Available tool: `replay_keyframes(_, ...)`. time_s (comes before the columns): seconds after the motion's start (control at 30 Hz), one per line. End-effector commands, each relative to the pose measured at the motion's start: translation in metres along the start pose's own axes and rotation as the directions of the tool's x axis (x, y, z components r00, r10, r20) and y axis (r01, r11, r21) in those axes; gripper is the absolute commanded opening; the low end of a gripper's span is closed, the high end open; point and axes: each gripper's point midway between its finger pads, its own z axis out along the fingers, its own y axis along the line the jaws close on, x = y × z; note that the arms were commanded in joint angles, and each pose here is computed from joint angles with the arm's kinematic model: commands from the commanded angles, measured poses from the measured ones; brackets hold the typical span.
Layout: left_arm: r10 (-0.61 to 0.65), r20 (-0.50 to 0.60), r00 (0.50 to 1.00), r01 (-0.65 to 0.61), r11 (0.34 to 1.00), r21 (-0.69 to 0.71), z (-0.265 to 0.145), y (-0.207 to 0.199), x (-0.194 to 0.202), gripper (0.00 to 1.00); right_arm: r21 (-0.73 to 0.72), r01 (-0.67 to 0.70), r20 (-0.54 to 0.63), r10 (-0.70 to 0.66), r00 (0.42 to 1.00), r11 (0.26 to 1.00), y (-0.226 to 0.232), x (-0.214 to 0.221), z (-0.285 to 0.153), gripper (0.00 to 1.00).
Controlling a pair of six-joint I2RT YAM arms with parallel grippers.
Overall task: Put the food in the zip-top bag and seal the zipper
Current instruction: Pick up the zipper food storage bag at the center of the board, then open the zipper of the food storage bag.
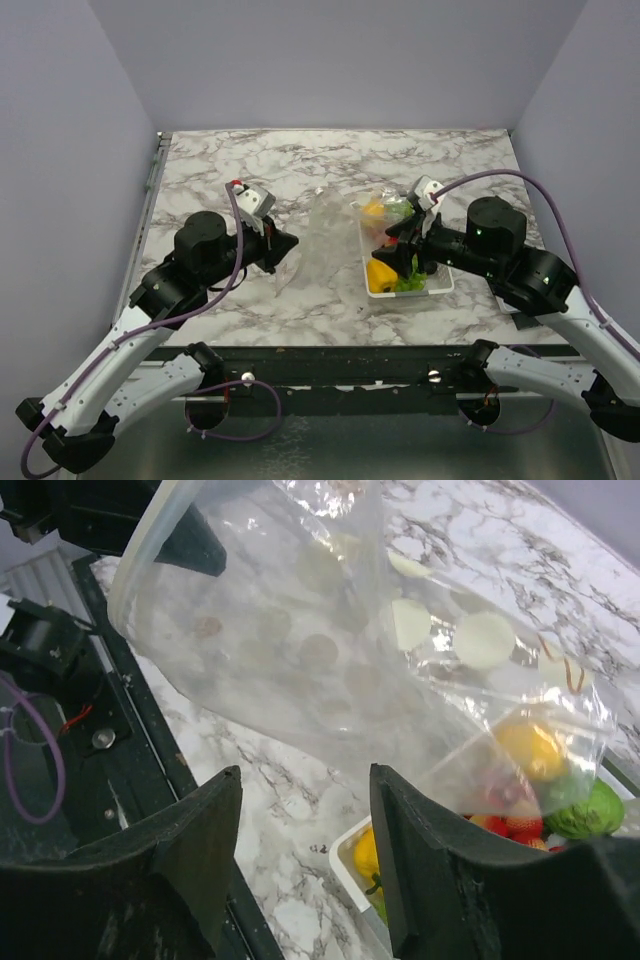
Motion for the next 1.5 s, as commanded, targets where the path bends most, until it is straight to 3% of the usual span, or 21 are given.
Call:
replay_keyframes(0.0,0.031,-0.026,0.999,-0.037,0.970,-0.240,-0.003,0.042,-0.008,0.00,0.098,-0.042,0.058,0.036,0.998,0.994,-0.018,-0.016,0.009,0.61)
replay_keyframes(0.27,0.021,-0.049,0.999,-0.042,0.879,-0.476,-0.006,0.083,-0.020,0.00,0.153,-0.190,0.095,0.177,0.980,0.970,-0.029,-0.033,0.032,0.67)
replay_keyframes(0.7,-0.085,-0.020,0.996,0.051,0.749,-0.661,0.002,0.117,-0.013,0.00,0.170,-0.398,0.151,0.375,0.915,0.902,-0.040,-0.042,0.089,0.71)
replay_keyframes(1.07,-0.131,0.066,0.989,0.136,0.652,-0.746,0.000,0.131,-0.015,0.00,0.170,-0.418,0.142,0.398,0.906,0.892,-0.027,-0.046,0.140,0.72)
replay_keyframes(1.47,-0.133,0.080,0.988,0.146,0.626,-0.766,0.002,0.135,-0.017,0.00,0.189,-0.416,0.100,0.404,0.909,0.890,-0.017,-0.042,0.188,0.72)
